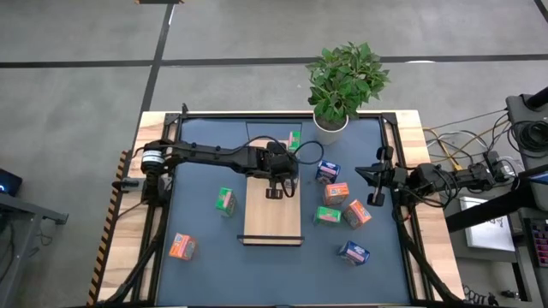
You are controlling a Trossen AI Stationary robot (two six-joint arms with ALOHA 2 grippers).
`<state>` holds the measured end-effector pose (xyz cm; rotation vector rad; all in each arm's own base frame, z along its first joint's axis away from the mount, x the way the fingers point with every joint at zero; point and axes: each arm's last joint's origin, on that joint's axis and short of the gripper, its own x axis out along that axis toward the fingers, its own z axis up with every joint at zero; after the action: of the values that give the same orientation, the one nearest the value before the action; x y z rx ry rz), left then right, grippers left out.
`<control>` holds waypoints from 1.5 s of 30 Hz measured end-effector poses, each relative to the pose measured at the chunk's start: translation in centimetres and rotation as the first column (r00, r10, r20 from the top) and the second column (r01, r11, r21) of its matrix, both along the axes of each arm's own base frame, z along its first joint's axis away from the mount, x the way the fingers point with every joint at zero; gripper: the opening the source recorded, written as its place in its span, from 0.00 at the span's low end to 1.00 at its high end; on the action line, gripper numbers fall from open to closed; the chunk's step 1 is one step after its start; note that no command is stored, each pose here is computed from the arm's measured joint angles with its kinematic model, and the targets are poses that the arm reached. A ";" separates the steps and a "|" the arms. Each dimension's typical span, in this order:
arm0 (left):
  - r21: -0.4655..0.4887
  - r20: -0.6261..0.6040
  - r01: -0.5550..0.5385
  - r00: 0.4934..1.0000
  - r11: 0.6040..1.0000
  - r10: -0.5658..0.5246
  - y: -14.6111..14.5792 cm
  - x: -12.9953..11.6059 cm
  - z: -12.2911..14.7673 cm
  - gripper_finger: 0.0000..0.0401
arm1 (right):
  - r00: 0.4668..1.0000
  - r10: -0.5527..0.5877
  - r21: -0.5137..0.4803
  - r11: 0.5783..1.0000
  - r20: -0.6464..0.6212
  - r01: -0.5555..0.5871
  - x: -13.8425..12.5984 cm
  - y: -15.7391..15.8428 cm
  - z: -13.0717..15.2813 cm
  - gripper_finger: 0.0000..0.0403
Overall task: Stack cereal on shelf
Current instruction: Put the top left blue cereal box on the shelf, then put the top blue cereal box on the shelf aligned with the other blue cereal box
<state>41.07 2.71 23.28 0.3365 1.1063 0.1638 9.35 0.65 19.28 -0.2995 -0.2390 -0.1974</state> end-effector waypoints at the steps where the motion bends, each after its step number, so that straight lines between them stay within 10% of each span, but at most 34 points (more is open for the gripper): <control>1: 0.000 -0.001 0.000 1.000 1.000 0.000 0.0 0.0 0.0 0.00 | 1.000 0.000 0.000 1.000 0.000 0.000 0.0 0.0 0.0 0.02; 29: 0.016 -0.023 -0.003 1.000 1.000 0.004 -0.5 -1.3 1.5 0.00 | 1.000 0.000 0.001 1.000 0.000 0.000 0.0 0.0 0.0 0.02; 36: 0.051 0.190 0.026 0.981 0.998 -0.036 -2.2 -5.2 6.7 0.00 | 1.000 0.001 0.020 1.000 0.027 -0.001 -0.1 0.0 0.2 0.02; 45: 0.073 0.491 0.068 0.866 0.995 -0.095 -3.5 -11.7 6.0 0.00 | 0.995 0.024 0.142 0.989 0.099 -0.038 -0.2 -0.1 0.9 0.02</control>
<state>29.42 -0.78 29.28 0.3634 0.5770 0.1920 9.16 0.59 20.19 -0.1431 -0.3236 -0.1979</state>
